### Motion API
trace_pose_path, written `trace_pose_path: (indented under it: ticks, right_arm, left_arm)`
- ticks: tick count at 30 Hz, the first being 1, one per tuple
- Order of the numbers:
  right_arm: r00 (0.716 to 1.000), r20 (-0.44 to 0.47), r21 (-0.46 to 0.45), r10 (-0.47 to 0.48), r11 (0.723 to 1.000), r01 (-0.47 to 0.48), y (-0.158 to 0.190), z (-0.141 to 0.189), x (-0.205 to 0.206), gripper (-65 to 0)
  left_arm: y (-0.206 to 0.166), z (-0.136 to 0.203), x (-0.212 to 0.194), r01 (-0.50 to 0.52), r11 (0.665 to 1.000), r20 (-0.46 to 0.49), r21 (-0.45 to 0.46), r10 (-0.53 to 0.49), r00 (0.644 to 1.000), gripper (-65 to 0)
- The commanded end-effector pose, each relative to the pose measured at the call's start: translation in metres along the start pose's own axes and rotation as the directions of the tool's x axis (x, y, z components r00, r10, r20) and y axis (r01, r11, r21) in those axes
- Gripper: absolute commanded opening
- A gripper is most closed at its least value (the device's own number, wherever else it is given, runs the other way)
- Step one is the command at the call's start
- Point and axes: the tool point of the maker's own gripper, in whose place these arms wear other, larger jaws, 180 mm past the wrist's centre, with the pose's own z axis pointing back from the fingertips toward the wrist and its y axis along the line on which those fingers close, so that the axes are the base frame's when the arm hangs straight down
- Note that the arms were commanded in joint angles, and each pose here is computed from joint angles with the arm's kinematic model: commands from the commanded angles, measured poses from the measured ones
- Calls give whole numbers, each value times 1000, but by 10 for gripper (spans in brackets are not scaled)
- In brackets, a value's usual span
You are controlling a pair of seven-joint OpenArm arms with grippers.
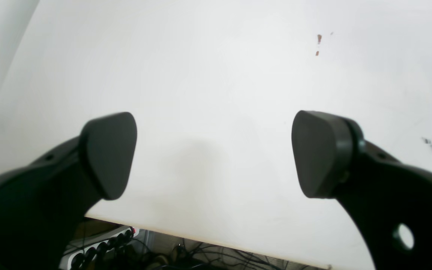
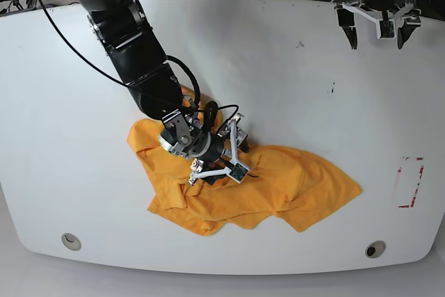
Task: Fold the T-shirt properly
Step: 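Lower the right gripper onto the crumpled orange shirt and pinch fabric, then lift the shirt with the right gripper and bring it toward the left gripper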
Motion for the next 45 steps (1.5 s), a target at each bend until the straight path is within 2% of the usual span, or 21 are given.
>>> trace_pose_path:
  ticks: [1, 7, 14, 16, 18, 20, 23, 29, 36, 41, 43, 45]
  right_arm:
    - [998, 68, -17, 1, 1000, 0, -16, -3, 29, -271]
    - [995, 98, 2, -28, 1000, 28, -14, -14, 30, -271]
    - [996, 59, 19, -62, 998, 61, -8, -26, 21, -273]
    - [997, 52, 21, -65, 998, 64, -7, -27, 18, -293]
    - [996, 47, 23, -70, 997, 69, -6, -28, 15, -358]
    - [996, 57, 22, -72, 997, 71, -7, -28, 15, -460]
    - [995, 60, 20, -74, 997, 72, -7, -28, 16, -650]
    - [995, 81, 7, -54, 999, 54, -10, -19, 30, -650]
    - [987, 146, -71, 66, 996, -56, -21, 21, 78, -650]
    - [967, 211, -137, 140, 984, -113, -36, 46, 123, -650]
    - [952, 243, -176, 187, 973, -146, -47, 60, 148, -650]
    - [944, 251, -207, 215, 964, -164, -58, 69, 156, -650]
  left_arm:
    - [4, 3, 8, 8, 1000, 31, 9, -9, 999, -25]
    - [3, 3, 8, 7, 1000, 31, 10, -7, 999, -25]
    - [3, 3, 8, 7, 1000, 32, 10, -7, 999, -25]
    - [4, 3, 8, 7, 1000, 32, 11, -7, 999, -25]
    - [4, 3, 8, 7, 1000, 32, 11, -7, 999, -25]
    - [4, 3, 8, 7, 1000, 32, 11, -7, 999, -25]
    - [4, 2, 9, 6, 1000, 34, 12, -6, 999, -25]
    - [4, 2, 10, 6, 1000, 37, 11, -7, 999, -25]
    - [1, 0, 11, 10, 1000, 42, 0, -10, 999, -25]
    - [-10, -11, 29, -6, 1000, 96, -22, 8, 995, -25]
    - [-25, -14, 36, -15, 998, 112, -62, 22, 993, -24]
    - [-40, -19, 48, -23, 995, 145, -98, 38, 989, -22]
